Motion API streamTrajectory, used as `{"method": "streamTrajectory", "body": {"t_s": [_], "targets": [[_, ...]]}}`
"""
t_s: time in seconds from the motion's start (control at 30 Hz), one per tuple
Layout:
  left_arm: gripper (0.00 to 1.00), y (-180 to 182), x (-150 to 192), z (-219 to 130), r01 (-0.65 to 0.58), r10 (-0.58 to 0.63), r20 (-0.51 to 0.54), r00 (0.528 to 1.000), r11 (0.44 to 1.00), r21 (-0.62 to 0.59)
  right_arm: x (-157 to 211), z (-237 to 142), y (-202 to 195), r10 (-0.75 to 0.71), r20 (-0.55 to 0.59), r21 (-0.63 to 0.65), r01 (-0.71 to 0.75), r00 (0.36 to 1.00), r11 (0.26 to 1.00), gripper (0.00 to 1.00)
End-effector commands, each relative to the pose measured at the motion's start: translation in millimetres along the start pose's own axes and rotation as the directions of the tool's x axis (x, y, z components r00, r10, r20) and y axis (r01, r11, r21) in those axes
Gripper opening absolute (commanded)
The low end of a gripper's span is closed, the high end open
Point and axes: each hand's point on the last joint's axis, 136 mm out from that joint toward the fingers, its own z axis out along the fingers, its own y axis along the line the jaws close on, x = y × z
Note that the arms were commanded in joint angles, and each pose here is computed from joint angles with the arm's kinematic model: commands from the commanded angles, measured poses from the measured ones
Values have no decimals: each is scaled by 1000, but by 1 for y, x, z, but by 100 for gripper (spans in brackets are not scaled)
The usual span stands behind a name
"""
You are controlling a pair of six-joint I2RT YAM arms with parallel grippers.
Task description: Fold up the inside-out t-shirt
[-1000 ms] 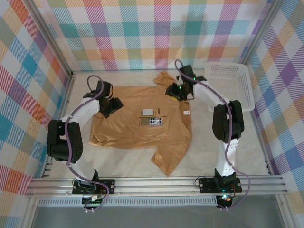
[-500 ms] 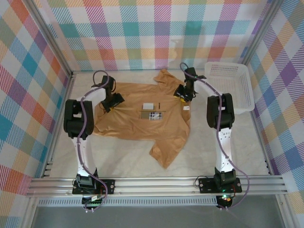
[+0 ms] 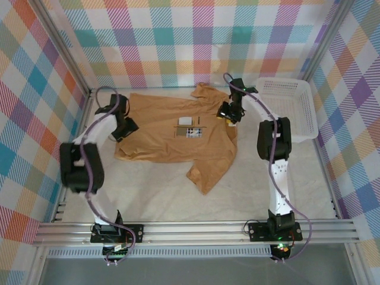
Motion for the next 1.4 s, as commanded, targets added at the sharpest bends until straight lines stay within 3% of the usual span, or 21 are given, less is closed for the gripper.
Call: {"method": "streamTrajectory", "body": {"t_s": [0.0,0.07,0.4,0.57,0.63,0.77,0.83,1.17,1.37], "targets": [[51,54,23,-9,45,-49,-31,998,993,-114,31,-55,36,-68,54,-103,73,996,992,44],[45,68,31,-2,73,-80,-58,995,990,-117,55,-63,33,-77,52,-115,82,996,990,42],[47,80,28,36,120,-139,-131,982,983,-138,177,-69,2,-120,-114,-89,110,986,990,43],[45,79,29,54,133,-152,-148,977,982,-131,221,-66,-15,-127,-193,-47,120,973,992,44],[39,79,30,59,132,-153,-157,976,982,-137,234,-64,-21,-123,-217,-33,119,968,992,43],[18,84,29,57,131,-154,-145,977,978,-161,265,-58,-25,-106,-286,-35,100,952,994,44],[16,87,27,50,133,-155,-123,980,976,-171,284,-52,-26,-102,-329,-28,99,939,995,46],[14,92,27,31,135,-153,-91,984,975,-175,336,-32,0,-134,-406,-34,132,904,991,49],[0,94,30,27,135,-152,-89,984,976,-173,343,-5,4,-135,-420,-5,147,897,989,47]]}}
